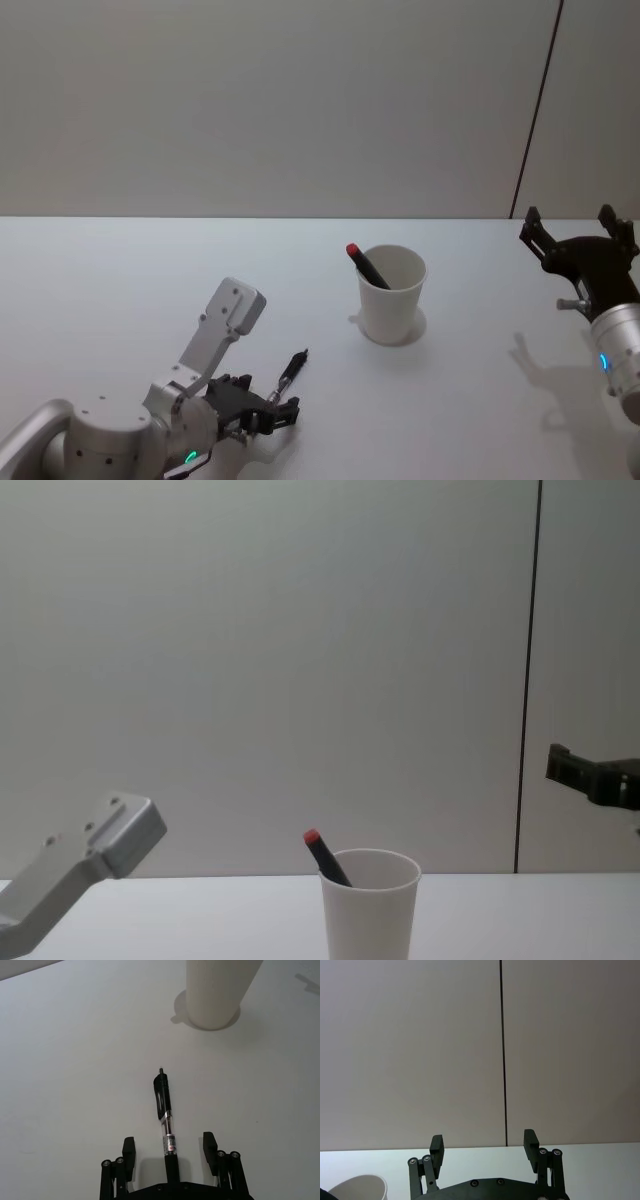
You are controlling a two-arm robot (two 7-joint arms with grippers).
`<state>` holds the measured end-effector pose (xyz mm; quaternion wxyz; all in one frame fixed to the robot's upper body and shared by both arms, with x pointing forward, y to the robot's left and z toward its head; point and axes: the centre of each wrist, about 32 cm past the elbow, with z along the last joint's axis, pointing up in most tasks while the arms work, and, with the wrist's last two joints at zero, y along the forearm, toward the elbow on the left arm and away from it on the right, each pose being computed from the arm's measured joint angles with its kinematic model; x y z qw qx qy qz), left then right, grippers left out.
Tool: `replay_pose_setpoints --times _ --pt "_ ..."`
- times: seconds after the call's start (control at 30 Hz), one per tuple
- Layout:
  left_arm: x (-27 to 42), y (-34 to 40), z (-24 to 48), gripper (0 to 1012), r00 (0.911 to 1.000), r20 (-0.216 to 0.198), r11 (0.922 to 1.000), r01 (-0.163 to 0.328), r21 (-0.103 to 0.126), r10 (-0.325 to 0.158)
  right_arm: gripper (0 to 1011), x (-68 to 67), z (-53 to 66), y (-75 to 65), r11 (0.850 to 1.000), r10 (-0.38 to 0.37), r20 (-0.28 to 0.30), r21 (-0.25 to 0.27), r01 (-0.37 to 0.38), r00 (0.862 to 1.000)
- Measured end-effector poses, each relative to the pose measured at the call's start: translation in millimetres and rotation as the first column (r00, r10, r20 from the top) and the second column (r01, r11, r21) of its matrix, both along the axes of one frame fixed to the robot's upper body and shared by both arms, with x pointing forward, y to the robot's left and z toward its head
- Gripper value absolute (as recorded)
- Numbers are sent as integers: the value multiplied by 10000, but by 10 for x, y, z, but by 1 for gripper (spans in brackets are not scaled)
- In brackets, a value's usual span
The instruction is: Place the pen into the pen holder.
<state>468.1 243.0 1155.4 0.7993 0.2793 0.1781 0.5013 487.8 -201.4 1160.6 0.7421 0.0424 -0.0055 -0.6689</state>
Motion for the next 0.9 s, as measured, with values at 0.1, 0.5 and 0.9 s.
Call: replay_pose_setpoints --times 0.1,0.5,0.9 --pt "7 6 -7 831 10000 -43 10000 -13 23 13 1001 0 0 0 10000 0 0 0 0 10000" --pt "25 27 -47 435 9997 -227 9999 -85 89 87 1001 0 0 0 10000 0 -1 0 0 10000" --pt "36 34 -72 138 9994 -327 9999 -107 121 111 1001 0 0 0 10000 0 -1 0 0 10000"
